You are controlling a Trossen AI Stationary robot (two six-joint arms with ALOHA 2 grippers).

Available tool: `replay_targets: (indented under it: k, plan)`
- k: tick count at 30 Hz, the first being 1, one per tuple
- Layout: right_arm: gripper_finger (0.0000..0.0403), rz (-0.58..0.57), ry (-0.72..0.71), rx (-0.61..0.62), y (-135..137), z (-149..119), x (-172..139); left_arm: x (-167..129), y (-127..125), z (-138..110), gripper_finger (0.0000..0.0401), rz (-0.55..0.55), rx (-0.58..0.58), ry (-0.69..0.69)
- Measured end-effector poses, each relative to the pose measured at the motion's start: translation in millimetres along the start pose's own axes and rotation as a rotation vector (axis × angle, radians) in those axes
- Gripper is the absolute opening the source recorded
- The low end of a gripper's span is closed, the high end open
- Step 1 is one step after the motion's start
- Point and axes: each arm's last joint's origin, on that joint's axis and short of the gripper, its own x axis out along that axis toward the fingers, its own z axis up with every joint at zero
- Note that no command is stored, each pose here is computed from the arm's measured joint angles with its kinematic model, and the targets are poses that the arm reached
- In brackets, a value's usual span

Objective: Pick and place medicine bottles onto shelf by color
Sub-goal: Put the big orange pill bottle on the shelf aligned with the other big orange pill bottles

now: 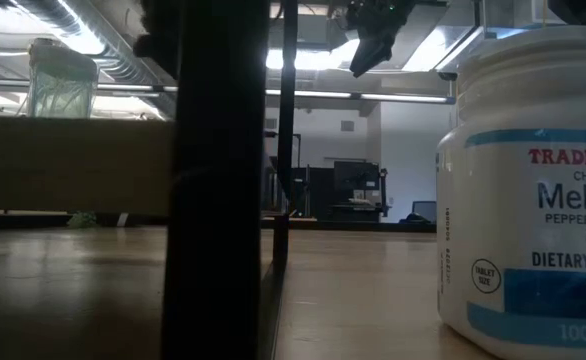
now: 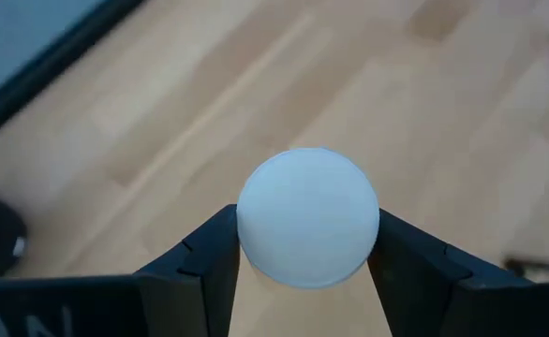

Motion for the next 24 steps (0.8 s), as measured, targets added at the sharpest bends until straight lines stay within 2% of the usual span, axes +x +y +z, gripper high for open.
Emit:
replay_targets:
  k: [11, 19, 22, 24]
  plan:
    - [0.0208, -0.002, -0.005, -0.001, 0, 0, 0, -33, -25, -50, 0.0187, -0.03, 0.063, 0.094]
    - [0.0208, -0.007, -0.032, 0.013, -1, 3, 0, -56, -32, -82, 0.0187, -0.018, -0.02, 0.105]
    - [0.0208, 0.054, -0.046, 0.066, 2, 4, 0, -63, -34, -95, 0.0187, -0.003, -0.052, 0.117]
    - [0.0208, 0.142, -0.079, 0.035, 5, 5, 0, -67, -34, -103, 0.0187, 0.008, -0.072, 0.13]
